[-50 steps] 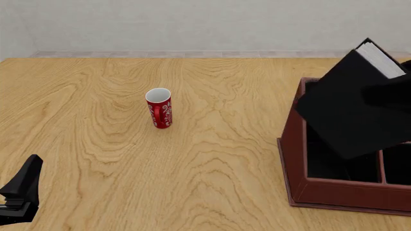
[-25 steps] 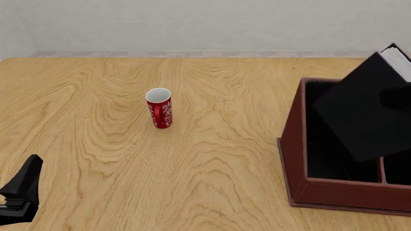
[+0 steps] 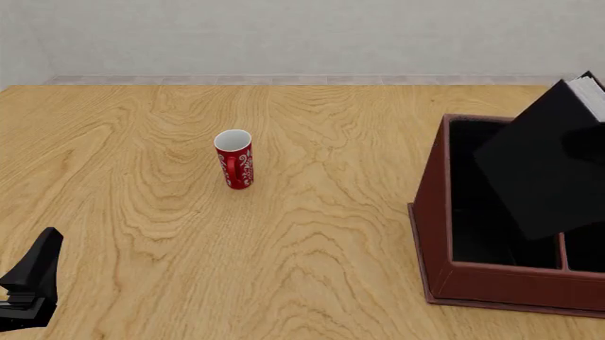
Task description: Pick up the book and place it in the left compartment of the caddy.
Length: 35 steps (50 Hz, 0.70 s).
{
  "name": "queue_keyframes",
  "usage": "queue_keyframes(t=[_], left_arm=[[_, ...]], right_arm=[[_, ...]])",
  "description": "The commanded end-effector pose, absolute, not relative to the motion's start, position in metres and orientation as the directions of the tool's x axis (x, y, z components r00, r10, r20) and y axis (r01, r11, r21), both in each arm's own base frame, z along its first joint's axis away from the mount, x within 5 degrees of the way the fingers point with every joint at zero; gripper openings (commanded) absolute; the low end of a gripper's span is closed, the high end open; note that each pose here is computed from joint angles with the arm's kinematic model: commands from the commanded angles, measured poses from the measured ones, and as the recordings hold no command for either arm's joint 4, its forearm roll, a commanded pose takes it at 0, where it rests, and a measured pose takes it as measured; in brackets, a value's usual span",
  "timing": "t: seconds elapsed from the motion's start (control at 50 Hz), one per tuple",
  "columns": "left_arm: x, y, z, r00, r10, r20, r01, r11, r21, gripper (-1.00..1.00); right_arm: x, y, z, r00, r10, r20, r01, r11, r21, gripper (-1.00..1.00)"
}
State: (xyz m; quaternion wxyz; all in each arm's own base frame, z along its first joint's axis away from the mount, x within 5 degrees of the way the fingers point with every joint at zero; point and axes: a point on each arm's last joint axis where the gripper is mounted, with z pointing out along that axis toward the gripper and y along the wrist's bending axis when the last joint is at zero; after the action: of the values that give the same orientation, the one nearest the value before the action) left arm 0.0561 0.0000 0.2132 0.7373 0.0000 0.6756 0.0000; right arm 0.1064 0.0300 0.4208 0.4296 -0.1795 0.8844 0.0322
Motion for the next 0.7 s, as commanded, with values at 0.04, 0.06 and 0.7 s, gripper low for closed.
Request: queue_keyframes(t=[0.04, 0.06, 0.7], left_arm=[[0.056, 0.0, 0.213, 0.087, 0.0, -0.996, 0.0, 1.0, 0.0, 1.0], [0.056, 0.0, 0.213, 0.087, 0.0, -0.996, 0.0, 1.0, 0.0, 1.0], [0.056, 0.0, 0.213, 0.087, 0.0, -0.996, 0.0, 1.0, 0.0, 1.0]], right_arm=[[0.112, 0.026, 0.418, -0.601, -0.219, -0.768, -0.275, 0.96, -0.059, -1.0], [0.114, 0.027, 0.417, -0.609, -0.208, -0.766, -0.27, 0.962, -0.046, -1.0], [0.126, 0.017, 0.401, -0.664, -0.167, -0.729, -0.185, 0.981, -0.057, -1.0]])
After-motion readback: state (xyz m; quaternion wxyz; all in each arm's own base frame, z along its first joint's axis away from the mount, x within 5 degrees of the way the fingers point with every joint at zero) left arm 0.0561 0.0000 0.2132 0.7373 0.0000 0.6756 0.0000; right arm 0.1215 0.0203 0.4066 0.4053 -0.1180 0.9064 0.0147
